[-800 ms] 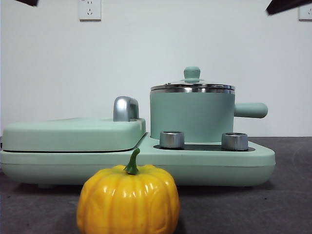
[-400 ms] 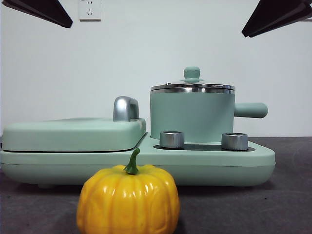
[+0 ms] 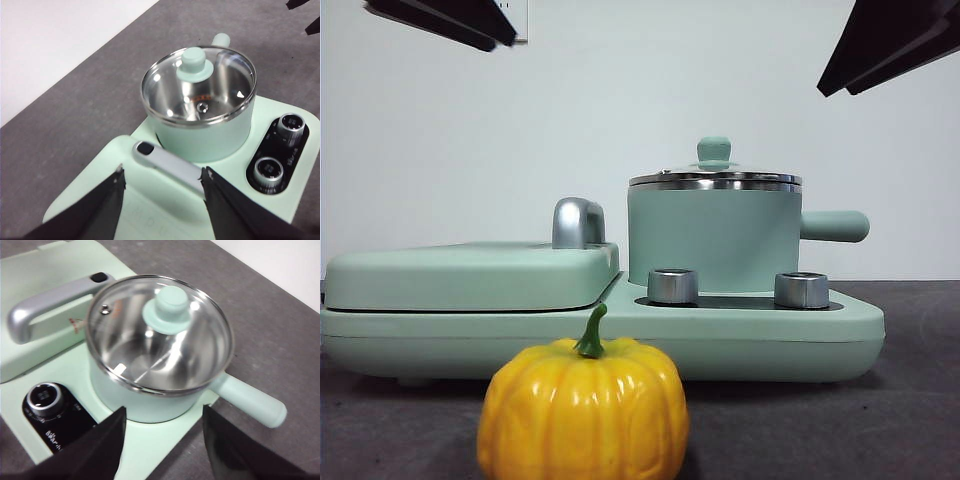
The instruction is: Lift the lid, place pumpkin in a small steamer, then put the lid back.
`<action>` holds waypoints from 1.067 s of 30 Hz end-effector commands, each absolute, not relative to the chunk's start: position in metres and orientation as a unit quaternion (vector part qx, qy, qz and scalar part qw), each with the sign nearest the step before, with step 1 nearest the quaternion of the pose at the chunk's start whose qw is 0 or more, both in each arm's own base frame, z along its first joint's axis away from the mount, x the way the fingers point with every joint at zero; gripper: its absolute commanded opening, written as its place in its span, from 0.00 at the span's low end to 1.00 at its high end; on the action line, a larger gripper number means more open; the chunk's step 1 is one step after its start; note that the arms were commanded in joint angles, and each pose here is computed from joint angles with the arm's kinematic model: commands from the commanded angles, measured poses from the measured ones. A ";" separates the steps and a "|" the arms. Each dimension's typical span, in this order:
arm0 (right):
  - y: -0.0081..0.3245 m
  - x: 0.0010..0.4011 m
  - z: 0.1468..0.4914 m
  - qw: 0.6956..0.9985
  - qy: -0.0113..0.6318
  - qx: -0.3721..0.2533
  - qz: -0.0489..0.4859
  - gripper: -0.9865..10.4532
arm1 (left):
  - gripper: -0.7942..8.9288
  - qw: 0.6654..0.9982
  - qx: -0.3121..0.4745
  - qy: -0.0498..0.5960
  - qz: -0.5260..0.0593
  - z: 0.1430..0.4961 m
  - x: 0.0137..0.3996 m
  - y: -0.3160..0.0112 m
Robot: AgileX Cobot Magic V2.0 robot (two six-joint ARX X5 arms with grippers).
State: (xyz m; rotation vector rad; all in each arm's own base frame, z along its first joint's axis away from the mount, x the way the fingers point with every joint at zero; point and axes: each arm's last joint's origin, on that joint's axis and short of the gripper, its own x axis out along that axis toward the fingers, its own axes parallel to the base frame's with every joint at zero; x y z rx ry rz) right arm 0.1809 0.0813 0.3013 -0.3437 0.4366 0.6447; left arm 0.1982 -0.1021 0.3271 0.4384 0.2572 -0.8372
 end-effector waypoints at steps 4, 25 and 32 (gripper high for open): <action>0.081 0.178 0.315 0.932 0.198 -0.078 0.295 0.30 | 0.34 0.888 0.174 0.111 -0.410 0.325 0.217 -0.121; 0.065 0.147 0.330 0.941 0.183 -0.033 0.282 0.30 | 0.34 0.873 0.115 0.091 -0.465 0.317 0.269 -0.204; 0.065 0.147 0.330 0.941 0.182 -0.033 0.282 0.30 | 0.34 0.863 0.117 0.091 -0.482 0.316 0.291 -0.238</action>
